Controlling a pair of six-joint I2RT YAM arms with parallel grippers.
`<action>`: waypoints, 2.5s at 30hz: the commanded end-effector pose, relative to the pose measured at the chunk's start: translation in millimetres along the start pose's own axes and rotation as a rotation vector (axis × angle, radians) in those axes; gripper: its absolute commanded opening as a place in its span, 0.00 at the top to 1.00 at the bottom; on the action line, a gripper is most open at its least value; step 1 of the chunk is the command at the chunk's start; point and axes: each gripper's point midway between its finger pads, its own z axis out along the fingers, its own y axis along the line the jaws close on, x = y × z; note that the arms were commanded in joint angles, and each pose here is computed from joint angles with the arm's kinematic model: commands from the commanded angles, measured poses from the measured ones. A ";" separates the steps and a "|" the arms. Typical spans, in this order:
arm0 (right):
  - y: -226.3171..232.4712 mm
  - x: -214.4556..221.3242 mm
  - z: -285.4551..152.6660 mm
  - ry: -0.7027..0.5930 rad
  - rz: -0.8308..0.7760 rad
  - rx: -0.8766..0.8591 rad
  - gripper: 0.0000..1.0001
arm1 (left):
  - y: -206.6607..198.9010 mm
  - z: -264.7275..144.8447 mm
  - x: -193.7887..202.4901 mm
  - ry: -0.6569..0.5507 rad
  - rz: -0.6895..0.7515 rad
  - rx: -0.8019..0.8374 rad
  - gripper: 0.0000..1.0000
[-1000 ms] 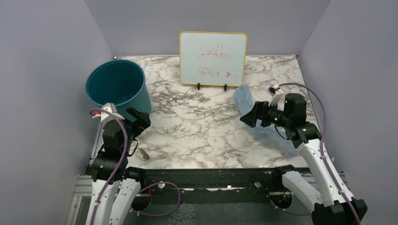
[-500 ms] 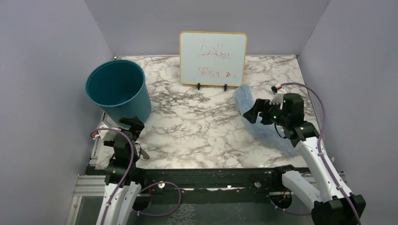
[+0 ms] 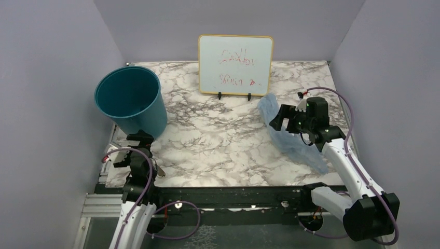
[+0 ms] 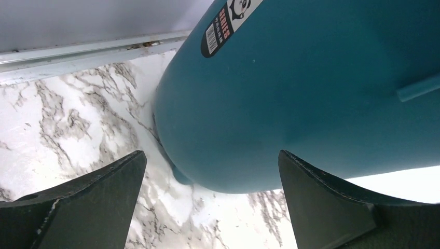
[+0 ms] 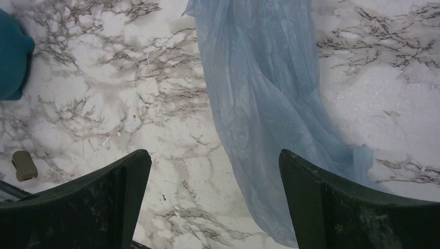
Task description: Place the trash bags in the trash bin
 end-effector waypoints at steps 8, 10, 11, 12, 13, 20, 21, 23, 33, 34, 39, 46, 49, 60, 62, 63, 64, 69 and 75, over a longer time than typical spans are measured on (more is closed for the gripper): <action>3.2 -31.6 -16.2 -0.090 -0.032 0.030 0.00 | -35.2 30.1 15.0 0.056 0.233 0.032 0.01; 2.3 -31.5 -16.3 -0.092 -0.030 0.034 0.00 | -45.6 31.8 19.8 0.072 0.272 0.105 0.01; 2.1 -31.5 -16.0 -0.091 -0.030 0.035 0.00 | -50.4 32.6 22.2 0.081 0.289 0.139 0.01; 1.9 -31.3 -15.7 -0.090 -0.030 0.036 0.00 | -54.6 33.2 24.5 0.091 0.307 0.169 0.01; 2.1 -31.9 -15.7 -0.090 -0.030 0.035 0.00 | -58.8 34.3 26.7 0.101 0.332 0.199 0.01; 6.4 -34.9 -14.8 -0.095 -0.025 0.015 0.00 | -84.0 48.1 50.2 0.224 0.453 0.336 0.01; 6.8 -34.7 -15.0 -0.094 -0.025 0.013 0.00 | -87.8 50.9 56.4 0.249 0.458 0.357 0.01; 6.3 -34.8 -15.6 -0.095 -0.028 0.016 0.00 | -94.7 57.3 66.9 0.289 0.475 0.382 0.01; -19.6 -31.3 -8.0 -0.066 -0.059 0.142 0.00 | -148.9 82.9 91.9 0.396 0.451 0.571 0.01; -26.2 -29.0 -9.6 -0.051 -0.060 0.179 0.00 | -147.4 80.2 95.8 0.417 0.426 0.569 0.01; -66.0 -31.1 -23.5 -0.113 0.054 0.431 0.00 | -124.0 40.1 120.3 0.547 0.282 0.576 0.01; -19.9 -5.7 -6.8 -0.040 0.130 0.147 0.00 | -106.2 -35.8 138.6 0.756 0.125 0.664 0.04; -9.3 21.1 12.5 0.080 0.117 0.041 0.00 | -105.1 -77.7 155.3 0.882 0.058 0.716 0.04; 20.6 70.1 27.0 0.349 0.000 -0.057 0.56 | -102.5 -123.7 186.4 1.074 0.126 0.771 0.02; 48.5 77.6 26.2 0.386 -0.050 -0.143 0.67 | -103.7 -125.9 188.2 1.098 0.127 0.773 0.02; 63.6 83.8 25.2 0.417 -0.070 -0.189 0.70 | -106.5 -127.9 187.1 1.108 0.122 0.782 0.02; 79.2 87.6 24.9 0.448 -0.089 -0.228 0.71 | -110.1 -129.5 184.9 1.113 0.116 0.790 0.02; 142.1 100.8 13.7 0.505 -0.266 -0.238 0.54 | -114.7 -126.0 169.5 1.084 0.134 0.745 0.01; 150.2 21.2 -20.7 0.153 -0.174 -0.112 0.07 | -112.6 -124.2 146.4 0.999 0.136 0.720 0.01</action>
